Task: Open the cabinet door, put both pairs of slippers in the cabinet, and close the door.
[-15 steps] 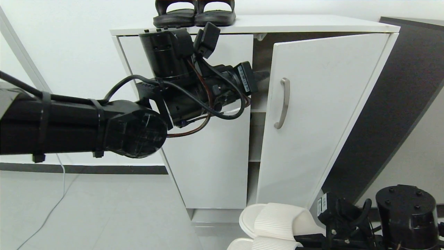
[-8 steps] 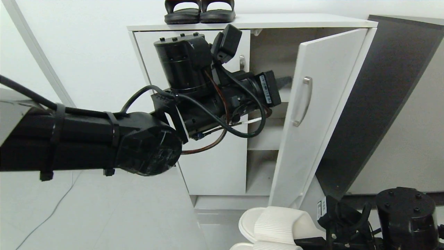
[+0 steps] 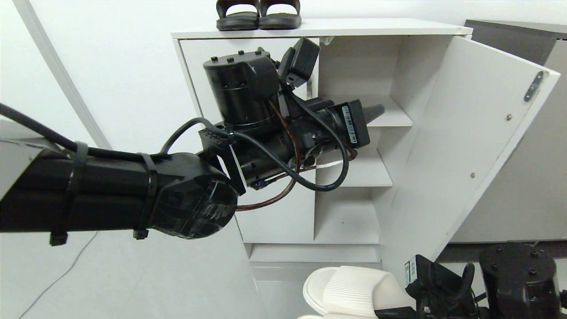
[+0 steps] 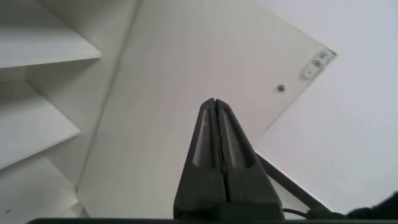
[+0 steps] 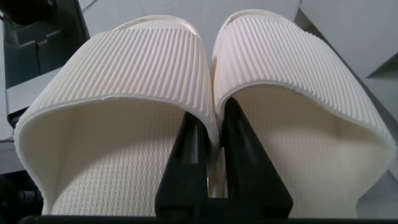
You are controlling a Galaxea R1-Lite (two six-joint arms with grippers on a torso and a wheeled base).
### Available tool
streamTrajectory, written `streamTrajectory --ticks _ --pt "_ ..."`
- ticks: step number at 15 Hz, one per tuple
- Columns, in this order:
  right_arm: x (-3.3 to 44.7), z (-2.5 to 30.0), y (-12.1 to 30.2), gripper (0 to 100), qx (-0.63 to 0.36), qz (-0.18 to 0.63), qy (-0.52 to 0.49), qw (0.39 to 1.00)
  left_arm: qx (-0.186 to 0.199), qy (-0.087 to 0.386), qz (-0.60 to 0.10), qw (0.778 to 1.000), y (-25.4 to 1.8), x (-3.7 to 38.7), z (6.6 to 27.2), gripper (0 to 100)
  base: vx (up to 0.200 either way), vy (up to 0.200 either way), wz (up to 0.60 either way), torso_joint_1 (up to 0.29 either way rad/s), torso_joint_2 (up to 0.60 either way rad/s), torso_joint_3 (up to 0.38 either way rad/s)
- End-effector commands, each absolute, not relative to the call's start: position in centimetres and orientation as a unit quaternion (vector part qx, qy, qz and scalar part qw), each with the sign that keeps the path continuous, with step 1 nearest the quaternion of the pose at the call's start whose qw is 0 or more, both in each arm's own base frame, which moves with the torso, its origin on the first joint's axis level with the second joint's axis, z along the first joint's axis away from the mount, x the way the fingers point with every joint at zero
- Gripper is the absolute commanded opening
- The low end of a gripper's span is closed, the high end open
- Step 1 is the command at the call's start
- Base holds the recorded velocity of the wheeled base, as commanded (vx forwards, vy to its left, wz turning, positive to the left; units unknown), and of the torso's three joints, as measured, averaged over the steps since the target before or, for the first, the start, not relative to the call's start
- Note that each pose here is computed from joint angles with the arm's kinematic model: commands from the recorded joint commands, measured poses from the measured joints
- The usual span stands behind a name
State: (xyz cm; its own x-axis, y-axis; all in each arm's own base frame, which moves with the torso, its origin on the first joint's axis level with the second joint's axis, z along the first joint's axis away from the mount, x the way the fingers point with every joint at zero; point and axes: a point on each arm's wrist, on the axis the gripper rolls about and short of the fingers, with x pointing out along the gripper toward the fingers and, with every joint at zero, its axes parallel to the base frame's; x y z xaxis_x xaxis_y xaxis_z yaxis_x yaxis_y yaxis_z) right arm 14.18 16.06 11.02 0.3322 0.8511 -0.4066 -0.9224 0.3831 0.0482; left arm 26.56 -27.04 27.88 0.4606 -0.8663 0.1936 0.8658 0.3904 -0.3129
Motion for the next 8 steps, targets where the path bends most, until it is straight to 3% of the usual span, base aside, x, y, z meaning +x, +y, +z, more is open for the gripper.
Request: streamTrajectory --ticks 1,4,8 --pt "14.2 11.0 16.1 0 -0.096 0.547 0.187 0.810 -0.187 0.001 -0.516 0.836 -26.8 26.6 27.7 0 0.000 0.000 0.00 0.000 0.00 0.000" --pt "14.4 11.0 16.2 0 -0.095 0.547 0.187 0.811 -0.186 0.001 -0.506 0.842 -25.6 26.5 27.8 0 0.000 0.000 0.00 0.000 0.00 0.000" --pt "17.4 11.1 17.2 0 -0.094 0.472 0.184 0.857 -0.172 -0.014 -0.466 0.868 -19.6 24.1 29.1 0 0.000 0.000 0.00 0.000 0.00 0.000"
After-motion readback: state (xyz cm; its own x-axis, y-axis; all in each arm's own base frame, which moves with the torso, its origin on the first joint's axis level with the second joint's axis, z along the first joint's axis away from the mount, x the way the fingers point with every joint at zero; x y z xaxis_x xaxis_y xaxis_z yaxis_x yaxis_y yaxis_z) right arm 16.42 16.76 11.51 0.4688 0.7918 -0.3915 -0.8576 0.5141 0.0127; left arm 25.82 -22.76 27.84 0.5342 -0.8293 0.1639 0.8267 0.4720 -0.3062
